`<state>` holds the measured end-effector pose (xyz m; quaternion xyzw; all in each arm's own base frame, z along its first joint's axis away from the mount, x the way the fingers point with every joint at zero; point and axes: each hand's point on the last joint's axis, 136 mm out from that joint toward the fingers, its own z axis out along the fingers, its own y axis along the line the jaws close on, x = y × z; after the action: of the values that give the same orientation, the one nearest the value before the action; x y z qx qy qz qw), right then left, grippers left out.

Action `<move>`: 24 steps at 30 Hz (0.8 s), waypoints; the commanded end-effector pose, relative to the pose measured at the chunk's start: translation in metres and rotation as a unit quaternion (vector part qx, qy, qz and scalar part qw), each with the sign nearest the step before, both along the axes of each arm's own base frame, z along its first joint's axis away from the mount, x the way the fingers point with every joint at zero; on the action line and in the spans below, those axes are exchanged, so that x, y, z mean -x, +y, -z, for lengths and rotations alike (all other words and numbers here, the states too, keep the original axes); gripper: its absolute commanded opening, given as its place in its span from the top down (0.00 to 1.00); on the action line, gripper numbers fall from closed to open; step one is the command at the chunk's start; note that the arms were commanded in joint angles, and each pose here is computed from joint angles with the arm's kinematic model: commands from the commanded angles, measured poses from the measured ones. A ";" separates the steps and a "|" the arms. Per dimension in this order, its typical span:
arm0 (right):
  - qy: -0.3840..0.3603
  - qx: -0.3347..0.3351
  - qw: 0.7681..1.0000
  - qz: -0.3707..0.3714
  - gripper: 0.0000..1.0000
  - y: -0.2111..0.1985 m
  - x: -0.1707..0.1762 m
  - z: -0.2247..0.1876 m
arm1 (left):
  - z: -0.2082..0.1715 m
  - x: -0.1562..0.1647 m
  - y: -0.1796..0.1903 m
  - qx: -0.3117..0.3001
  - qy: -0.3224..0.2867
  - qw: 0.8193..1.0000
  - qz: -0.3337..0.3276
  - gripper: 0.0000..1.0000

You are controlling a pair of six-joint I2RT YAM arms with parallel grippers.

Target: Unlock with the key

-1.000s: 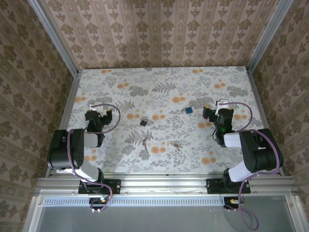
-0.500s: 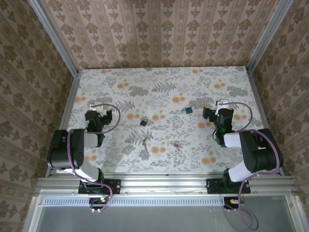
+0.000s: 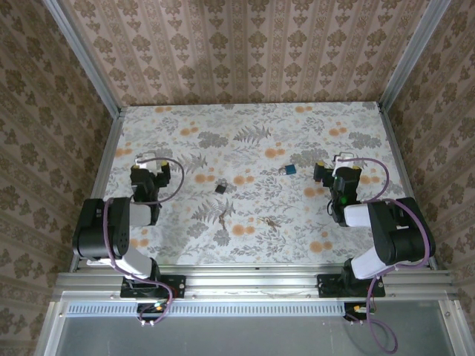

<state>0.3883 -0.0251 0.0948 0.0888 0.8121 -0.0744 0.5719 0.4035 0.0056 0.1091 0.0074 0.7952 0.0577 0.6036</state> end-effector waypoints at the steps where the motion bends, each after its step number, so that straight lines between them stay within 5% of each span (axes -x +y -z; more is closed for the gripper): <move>1: -0.011 0.008 1.000 0.008 0.00 -0.002 -0.005 -0.007 | 0.012 0.004 -0.002 -0.009 0.030 0.999 0.011 0.00; 12: 0.003 0.026 0.999 0.025 0.00 -0.001 -0.003 -0.043 | -0.027 0.007 0.017 -0.019 0.056 0.996 -0.061 0.00; 16: -0.005 -0.032 0.999 0.021 0.00 0.003 -0.002 -0.087 | -0.060 0.005 0.027 0.125 0.063 0.986 -0.093 0.00; 18: -0.012 -0.116 0.991 0.062 0.00 -0.002 0.007 -0.098 | -0.061 0.007 0.032 0.254 0.078 0.959 -0.101 0.00; 20: 0.020 -0.230 0.961 0.152 0.00 -0.016 0.030 -0.087 | -0.051 0.016 0.043 0.388 0.103 0.904 -0.148 0.00; 24: 0.056 -0.299 0.952 0.033 0.21 0.026 0.021 -0.089 | -0.050 0.017 0.035 0.494 0.094 0.860 -0.091 0.05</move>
<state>0.3821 -0.0288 0.2327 0.2501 0.7678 0.0678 0.5859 0.4002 0.0777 0.1929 -0.2947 0.7706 -0.1390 0.5477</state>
